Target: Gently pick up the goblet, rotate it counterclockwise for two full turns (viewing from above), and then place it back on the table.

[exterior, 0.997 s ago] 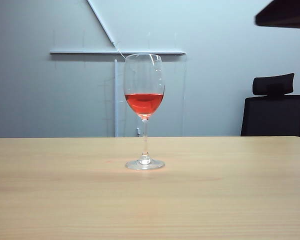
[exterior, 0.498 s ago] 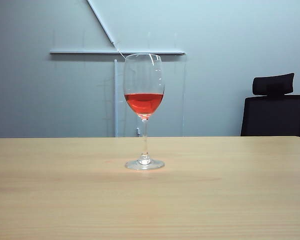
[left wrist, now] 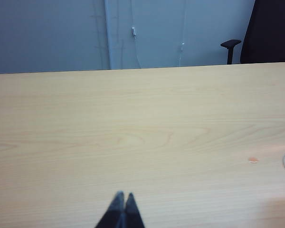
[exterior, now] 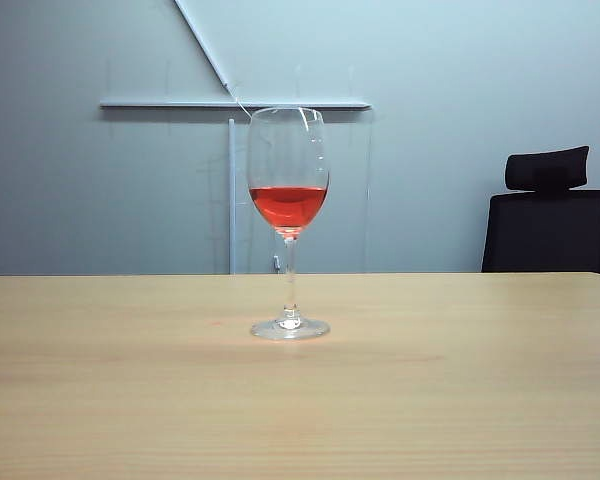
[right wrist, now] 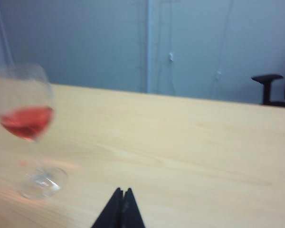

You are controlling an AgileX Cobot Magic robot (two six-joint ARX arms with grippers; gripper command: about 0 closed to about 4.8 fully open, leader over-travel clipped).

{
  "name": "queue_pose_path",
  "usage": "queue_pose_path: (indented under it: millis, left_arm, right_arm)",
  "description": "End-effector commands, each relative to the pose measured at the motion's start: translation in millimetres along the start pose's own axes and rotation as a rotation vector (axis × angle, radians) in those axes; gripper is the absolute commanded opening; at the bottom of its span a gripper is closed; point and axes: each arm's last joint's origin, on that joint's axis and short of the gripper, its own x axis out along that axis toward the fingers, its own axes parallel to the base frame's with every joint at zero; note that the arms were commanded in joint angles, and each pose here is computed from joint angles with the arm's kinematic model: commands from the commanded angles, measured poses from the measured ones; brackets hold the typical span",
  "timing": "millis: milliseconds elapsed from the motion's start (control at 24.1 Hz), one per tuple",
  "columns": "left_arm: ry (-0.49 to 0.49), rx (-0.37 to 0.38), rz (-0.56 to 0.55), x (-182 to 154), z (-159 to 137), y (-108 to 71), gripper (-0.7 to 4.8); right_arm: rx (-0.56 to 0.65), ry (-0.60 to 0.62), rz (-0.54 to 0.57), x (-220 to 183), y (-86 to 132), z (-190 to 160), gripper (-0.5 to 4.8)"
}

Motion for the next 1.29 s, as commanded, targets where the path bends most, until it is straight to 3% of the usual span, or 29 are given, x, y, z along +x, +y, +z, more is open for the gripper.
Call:
queue_pose_path:
  millis: [42,789,1288]
  left_arm:
    - [-0.008,0.001,-0.005,-0.1,1.4,-0.2,-0.05]
    - [-0.008,0.001,-0.005,-0.1,1.4,-0.2,-0.05]
    - [-0.008,0.001,-0.005,-0.1,1.4,-0.2,-0.05]
  right_arm:
    - [0.037,-0.042,0.013,3.6,-10.2,-8.2,-0.06]
    - [0.021,-0.033,-0.207,3.0,-32.7,-20.7,-0.06]
    - [0.023,-0.03,-0.219,2.5,-34.8,-21.0,-0.05]
